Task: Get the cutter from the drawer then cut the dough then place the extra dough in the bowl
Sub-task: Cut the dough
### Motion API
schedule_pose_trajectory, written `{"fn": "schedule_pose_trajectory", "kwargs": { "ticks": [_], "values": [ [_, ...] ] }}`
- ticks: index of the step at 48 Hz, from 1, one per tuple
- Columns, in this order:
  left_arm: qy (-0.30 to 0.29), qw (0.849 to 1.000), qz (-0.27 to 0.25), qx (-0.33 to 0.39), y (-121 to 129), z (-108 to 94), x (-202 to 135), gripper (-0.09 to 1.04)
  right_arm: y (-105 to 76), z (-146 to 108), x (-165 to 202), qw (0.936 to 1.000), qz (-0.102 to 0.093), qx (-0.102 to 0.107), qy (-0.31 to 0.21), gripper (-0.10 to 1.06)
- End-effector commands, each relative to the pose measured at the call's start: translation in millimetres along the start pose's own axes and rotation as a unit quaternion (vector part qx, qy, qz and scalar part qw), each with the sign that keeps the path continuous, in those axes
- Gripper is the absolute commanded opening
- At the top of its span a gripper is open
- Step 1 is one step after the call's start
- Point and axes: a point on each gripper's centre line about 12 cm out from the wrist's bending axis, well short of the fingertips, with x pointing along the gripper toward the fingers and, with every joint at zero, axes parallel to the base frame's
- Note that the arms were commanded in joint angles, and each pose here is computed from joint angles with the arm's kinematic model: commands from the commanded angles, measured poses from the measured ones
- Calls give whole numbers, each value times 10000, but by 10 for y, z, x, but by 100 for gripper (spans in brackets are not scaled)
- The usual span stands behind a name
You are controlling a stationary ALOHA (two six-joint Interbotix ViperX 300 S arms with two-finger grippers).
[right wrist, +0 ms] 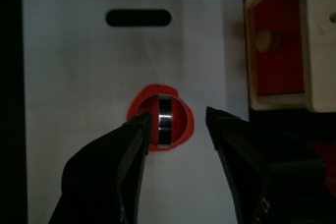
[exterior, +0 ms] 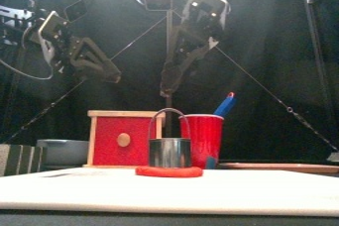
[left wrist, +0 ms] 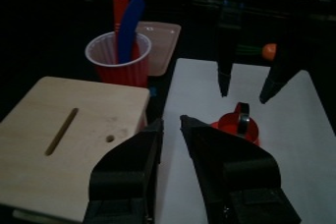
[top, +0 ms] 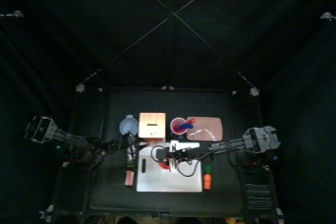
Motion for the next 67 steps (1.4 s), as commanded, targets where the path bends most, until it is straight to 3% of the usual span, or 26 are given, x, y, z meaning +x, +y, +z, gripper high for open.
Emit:
{"fn": "schedule_pose_trajectory", "kwargs": {
  "ticks": [1,7,14,17,23,27,36,44,48,60,67],
  "values": [
    [-51,10000,-78,17,-117,49,111,67,21,9,-250,9925,346,-62,-1171,83],
    [-103,9998,-173,71,-241,46,191,67,43,-151,-293,9870,529,-84,-1513,83],
    [-331,9986,-274,302,-398,19,297,67,-74,-351,-298,9814,577,-35,-1832,83],
    [-396,9978,-293,438,-448,-55,343,67,-127,-431,-306,9754,647,109,-2105,83],
    [-492,9974,-299,428,-509,-192,434,67,-142,-562,-310,9578,854,173,-2739,83],
    [-614,9965,-474,319,-585,-245,491,67,-151,-642,-269,9502,936,278,-2958,83],
    [-616,9939,-913,55,-698,-405,568,67,-139,-767,49,9482,845,309,-3048,83],
    [-498,9924,-1123,99,-751,-508,589,67,-263,-879,180,9416,271,472,-3324,83],
    [-476,9933,-1052,96,-698,-522,602,67,-210,-904,177,9364,137,486,-3473,83],
    [-432,9955,-846,67,-546,-532,669,67,65,-1004,157,9389,317,581,-3377,83],
    [-380,9958,-832,83,-542,-542,701,67,113,-1016,160,9397,324,573,-3356,83]
  ]
}}
